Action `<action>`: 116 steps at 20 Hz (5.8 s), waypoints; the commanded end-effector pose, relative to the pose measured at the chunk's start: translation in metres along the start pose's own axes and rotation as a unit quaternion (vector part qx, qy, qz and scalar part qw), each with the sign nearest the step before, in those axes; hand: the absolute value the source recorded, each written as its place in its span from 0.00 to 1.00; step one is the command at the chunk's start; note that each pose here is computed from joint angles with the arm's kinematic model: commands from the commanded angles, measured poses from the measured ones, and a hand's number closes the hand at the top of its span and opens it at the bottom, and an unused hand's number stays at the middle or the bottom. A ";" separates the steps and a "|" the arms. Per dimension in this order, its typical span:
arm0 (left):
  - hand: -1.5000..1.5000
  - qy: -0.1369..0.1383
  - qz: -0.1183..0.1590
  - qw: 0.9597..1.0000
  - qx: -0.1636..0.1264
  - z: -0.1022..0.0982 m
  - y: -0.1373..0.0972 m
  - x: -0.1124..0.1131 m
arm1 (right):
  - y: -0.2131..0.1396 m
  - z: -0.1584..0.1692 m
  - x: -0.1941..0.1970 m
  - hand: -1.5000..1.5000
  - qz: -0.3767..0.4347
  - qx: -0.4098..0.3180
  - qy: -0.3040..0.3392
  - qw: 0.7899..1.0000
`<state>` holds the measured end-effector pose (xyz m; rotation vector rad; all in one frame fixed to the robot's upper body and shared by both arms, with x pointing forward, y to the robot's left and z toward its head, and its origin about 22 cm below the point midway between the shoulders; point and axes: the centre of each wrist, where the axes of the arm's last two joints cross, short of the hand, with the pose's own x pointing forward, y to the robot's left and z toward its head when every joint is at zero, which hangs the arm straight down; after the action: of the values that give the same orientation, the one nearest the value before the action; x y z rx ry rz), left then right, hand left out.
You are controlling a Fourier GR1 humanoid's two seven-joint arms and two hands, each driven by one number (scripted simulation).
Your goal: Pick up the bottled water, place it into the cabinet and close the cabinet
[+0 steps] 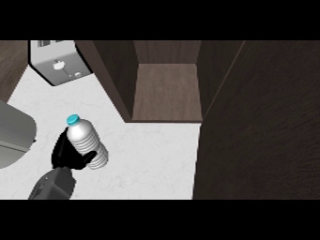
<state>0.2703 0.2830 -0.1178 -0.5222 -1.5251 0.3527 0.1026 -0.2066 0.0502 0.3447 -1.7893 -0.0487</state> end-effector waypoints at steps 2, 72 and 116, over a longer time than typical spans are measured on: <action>1.00 0.001 -0.007 1.000 -0.026 0.000 -0.038 0.009 | -0.011 0.016 -0.009 0.00 -0.008 -0.002 0.010 1.000; 0.00 -0.117 -0.486 0.844 0.193 -0.117 -0.151 0.076 | 0.012 -0.018 -0.020 0.00 -0.044 0.072 0.011 0.996; 0.00 -0.169 -0.195 0.965 -0.043 -0.054 -0.180 0.070 | 0.002 -0.011 0.000 0.00 -0.021 0.021 0.000 1.000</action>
<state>0.3049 0.1849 -0.0015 -0.0735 -1.8204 0.0661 0.1046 -0.1994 0.0474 0.4192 -1.7795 -0.0299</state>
